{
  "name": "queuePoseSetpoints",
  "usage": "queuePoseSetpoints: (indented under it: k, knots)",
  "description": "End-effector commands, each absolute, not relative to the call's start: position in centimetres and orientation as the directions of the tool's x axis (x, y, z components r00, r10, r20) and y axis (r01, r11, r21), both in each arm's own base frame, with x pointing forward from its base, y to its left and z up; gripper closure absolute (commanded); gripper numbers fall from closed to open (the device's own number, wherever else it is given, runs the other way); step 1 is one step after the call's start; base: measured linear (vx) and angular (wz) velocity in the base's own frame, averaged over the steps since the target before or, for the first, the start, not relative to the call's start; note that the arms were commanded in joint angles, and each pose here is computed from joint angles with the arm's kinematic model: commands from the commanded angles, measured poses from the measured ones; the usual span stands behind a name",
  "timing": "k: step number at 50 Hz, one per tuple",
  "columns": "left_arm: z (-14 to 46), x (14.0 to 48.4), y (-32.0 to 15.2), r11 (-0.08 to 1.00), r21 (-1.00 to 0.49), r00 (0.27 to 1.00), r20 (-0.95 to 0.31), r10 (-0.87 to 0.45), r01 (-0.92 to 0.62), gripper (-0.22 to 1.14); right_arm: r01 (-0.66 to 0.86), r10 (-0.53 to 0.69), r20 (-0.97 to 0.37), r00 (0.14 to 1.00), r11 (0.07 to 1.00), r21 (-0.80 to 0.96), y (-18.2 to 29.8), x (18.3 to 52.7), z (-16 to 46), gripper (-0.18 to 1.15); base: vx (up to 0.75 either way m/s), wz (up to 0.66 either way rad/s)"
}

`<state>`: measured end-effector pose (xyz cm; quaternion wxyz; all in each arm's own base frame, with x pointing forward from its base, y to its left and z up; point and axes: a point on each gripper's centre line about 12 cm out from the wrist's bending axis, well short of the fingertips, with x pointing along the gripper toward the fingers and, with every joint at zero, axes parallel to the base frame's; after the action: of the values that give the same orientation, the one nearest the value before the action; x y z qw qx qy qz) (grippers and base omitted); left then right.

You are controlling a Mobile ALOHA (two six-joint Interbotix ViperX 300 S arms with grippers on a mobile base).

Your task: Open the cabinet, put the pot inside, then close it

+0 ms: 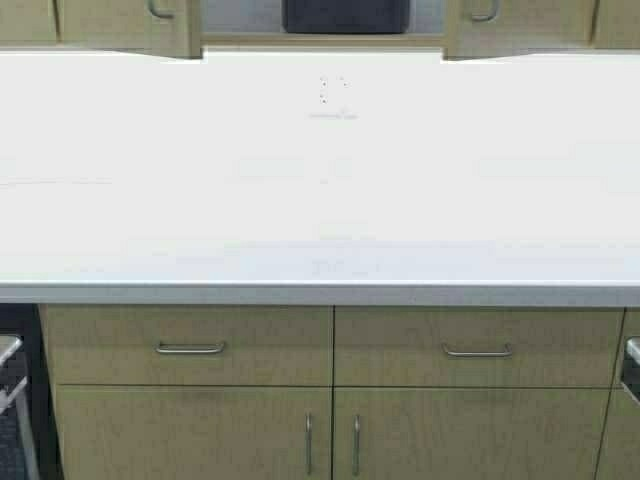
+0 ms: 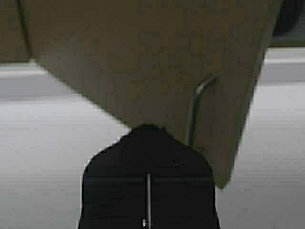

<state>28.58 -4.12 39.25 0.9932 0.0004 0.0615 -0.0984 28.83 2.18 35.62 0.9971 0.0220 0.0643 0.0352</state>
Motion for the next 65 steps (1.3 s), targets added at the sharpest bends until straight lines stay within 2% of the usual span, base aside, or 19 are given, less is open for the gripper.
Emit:
queuePoseSetpoints:
  k: [1, 14, 23, 32, 46, 55, 65]
  knots:
    - [42.0, 30.1, -5.7, 0.97, 0.01, 0.968, -0.074, -0.24, 0.242, 0.89, -0.096, 0.103, -0.139, 0.985, 0.994, 0.055, 3.2, 28.6, 36.0, 0.91, 0.06, -0.02]
    - [43.7, 35.7, -10.3, 0.937, 0.0, 0.933, -0.092, -0.347, 0.348, 0.89, -0.124, 0.131, -0.187, 0.974, 0.991, 0.051, 4.2, 28.3, 35.2, 0.91, 0.1, -0.01]
    - [42.9, 39.8, -12.5, 0.929, -0.043, 0.921, -0.12, -0.371, 0.369, 0.89, -0.117, 0.124, -0.222, 0.967, 0.992, 0.045, 4.1, 28.2, 34.4, 0.91, 0.14, 0.0]
    - [41.6, 42.4, -15.1, 0.913, -0.063, 0.9, -0.151, -0.409, 0.404, 0.89, -0.118, 0.124, -0.229, 0.965, 0.992, 0.04, 4.1, 28.4, 34.2, 0.91, 0.13, 0.01]
    - [40.7, 39.8, -14.3, 0.924, -0.053, 0.915, -0.132, -0.382, 0.378, 0.89, -0.123, 0.126, -0.211, 0.969, 0.992, 0.029, 4.2, 29.0, 34.9, 0.91, 0.09, 0.03]
    - [39.4, 37.6, -14.7, 0.918, -0.049, 0.906, -0.15, -0.397, 0.394, 0.89, -0.151, 0.153, -0.185, 0.971, 0.988, 0.026, 5.3, 31.2, 36.4, 0.91, 0.06, 0.07]
    - [39.3, 37.1, -15.1, 0.915, -0.046, 0.905, -0.14, -0.403, 0.4, 0.89, -0.168, 0.17, -0.168, 0.971, 0.985, 0.028, 6.6, 34.7, 38.0, 0.91, 0.08, 0.07]
